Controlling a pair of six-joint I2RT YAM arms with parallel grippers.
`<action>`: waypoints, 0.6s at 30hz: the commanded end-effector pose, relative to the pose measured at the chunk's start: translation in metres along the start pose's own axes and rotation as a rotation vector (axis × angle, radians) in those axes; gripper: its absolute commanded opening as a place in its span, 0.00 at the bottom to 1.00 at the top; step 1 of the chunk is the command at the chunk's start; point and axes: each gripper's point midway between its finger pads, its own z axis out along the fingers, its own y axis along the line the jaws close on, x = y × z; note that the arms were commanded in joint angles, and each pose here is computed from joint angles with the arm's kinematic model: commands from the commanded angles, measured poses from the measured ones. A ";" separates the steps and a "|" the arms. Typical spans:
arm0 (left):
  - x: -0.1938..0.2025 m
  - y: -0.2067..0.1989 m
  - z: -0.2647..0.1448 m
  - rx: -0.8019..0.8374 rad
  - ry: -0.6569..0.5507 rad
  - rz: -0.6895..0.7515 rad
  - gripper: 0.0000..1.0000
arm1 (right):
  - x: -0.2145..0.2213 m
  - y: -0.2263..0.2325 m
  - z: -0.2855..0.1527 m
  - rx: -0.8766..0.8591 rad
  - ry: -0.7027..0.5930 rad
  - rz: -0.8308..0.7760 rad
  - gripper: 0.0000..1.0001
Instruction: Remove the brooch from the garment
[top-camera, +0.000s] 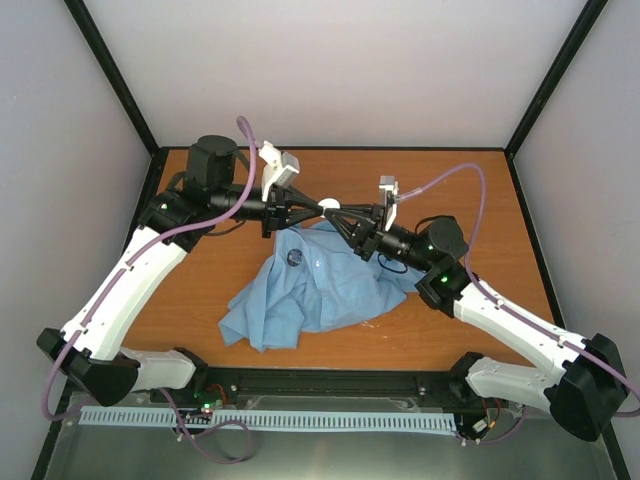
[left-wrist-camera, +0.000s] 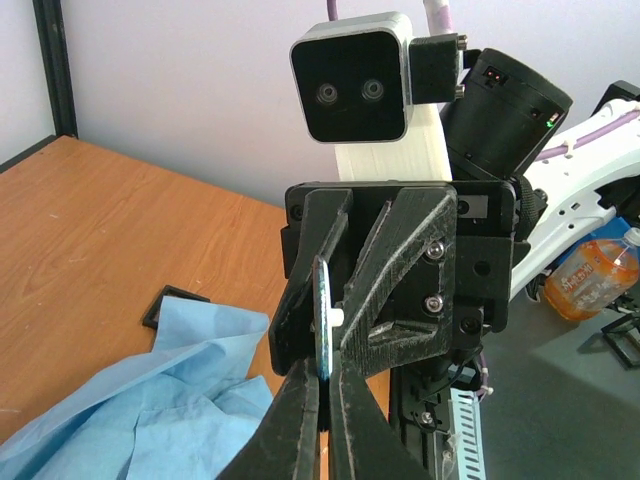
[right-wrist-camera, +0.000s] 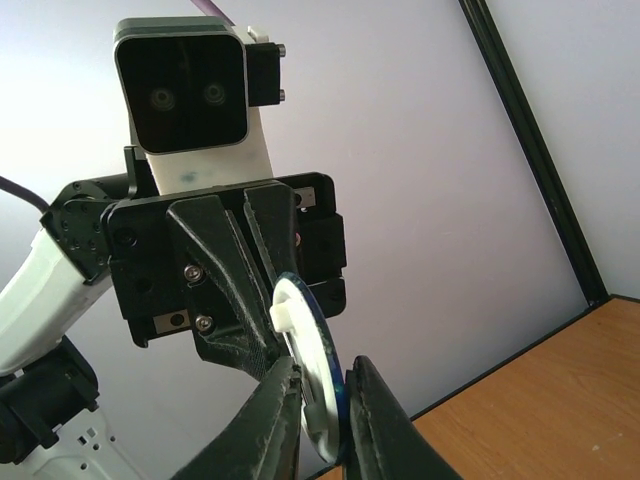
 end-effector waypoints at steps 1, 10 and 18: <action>-0.018 -0.023 -0.004 0.078 -0.036 0.080 0.01 | 0.015 -0.019 0.004 0.076 0.059 0.039 0.11; -0.017 -0.023 -0.004 0.080 -0.033 0.079 0.01 | 0.001 -0.031 -0.004 0.185 -0.008 0.026 0.11; -0.017 -0.025 -0.004 0.086 -0.035 0.078 0.01 | -0.003 -0.043 -0.009 0.262 -0.036 0.026 0.11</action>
